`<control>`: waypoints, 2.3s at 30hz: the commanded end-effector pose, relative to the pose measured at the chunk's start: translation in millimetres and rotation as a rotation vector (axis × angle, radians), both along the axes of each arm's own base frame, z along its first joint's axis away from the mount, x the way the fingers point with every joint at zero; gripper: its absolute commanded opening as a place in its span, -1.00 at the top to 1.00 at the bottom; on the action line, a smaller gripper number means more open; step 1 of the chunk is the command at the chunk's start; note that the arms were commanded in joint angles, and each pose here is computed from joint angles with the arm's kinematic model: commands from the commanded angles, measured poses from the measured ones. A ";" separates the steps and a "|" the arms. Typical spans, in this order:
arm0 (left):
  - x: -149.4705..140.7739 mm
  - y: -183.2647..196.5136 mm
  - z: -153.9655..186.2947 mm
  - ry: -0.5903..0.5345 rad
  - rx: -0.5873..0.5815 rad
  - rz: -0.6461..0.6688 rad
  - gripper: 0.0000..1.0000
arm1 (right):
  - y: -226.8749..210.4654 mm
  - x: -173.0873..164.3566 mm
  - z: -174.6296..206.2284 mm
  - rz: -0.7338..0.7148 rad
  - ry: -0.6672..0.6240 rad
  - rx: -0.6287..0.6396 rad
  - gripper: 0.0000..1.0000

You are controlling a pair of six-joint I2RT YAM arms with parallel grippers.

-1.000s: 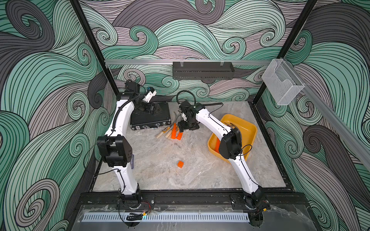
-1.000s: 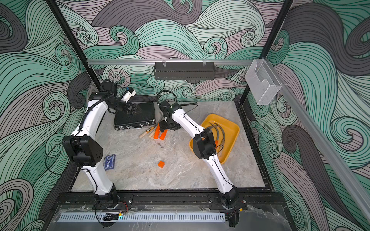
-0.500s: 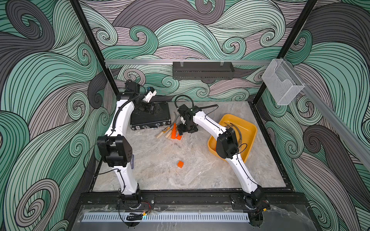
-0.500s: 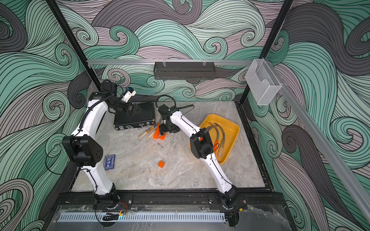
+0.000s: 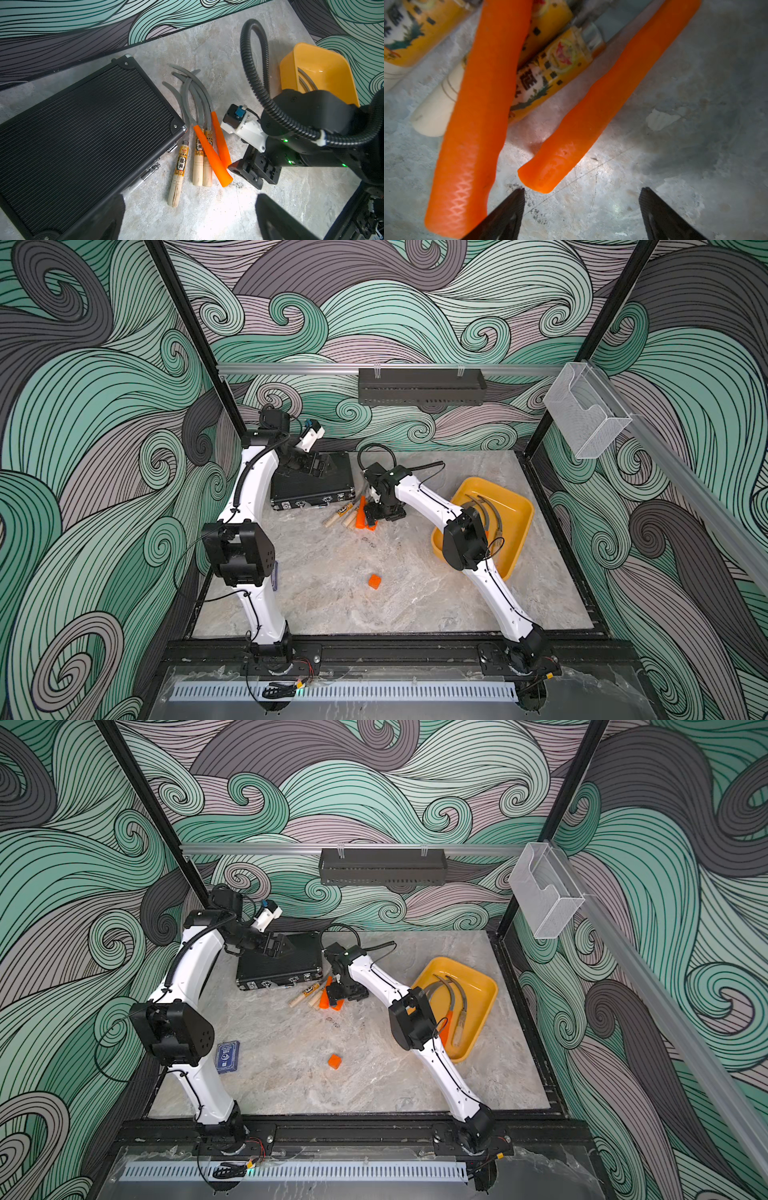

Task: Put small sickles into storage boxes
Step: Adjust the sickle at the center of the board.

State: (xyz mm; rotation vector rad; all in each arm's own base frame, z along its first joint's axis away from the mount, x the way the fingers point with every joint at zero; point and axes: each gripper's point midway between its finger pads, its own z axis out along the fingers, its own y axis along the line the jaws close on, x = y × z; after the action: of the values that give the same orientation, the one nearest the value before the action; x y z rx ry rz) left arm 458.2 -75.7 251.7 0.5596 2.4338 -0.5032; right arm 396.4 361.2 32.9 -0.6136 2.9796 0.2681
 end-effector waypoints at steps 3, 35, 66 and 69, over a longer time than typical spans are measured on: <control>0.1 3.8 8.2 -0.009 0.011 0.001 -0.96 | 9.1 -3.1 1.7 0.018 -0.004 0.013 -0.75; -2.1 -0.6 12.0 -0.016 -0.002 -0.011 -0.96 | -4.9 12.0 -15.2 -0.011 -0.045 -0.065 -0.76; 1.7 -3.9 5.0 -0.005 -0.039 -0.004 -0.96 | -58.1 33.8 30.4 -0.140 -0.106 -0.117 -0.48; 2.4 -4.0 5.4 -0.007 -0.040 -0.004 -0.96 | -53.5 35.5 27.6 -0.145 -0.093 -0.091 -0.48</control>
State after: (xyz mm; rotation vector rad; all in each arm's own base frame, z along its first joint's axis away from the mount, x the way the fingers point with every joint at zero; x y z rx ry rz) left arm 458.5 -78.3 253.4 0.5546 2.4260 -0.5242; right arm 430.4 296.9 36.2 -0.4233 2.9725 0.0016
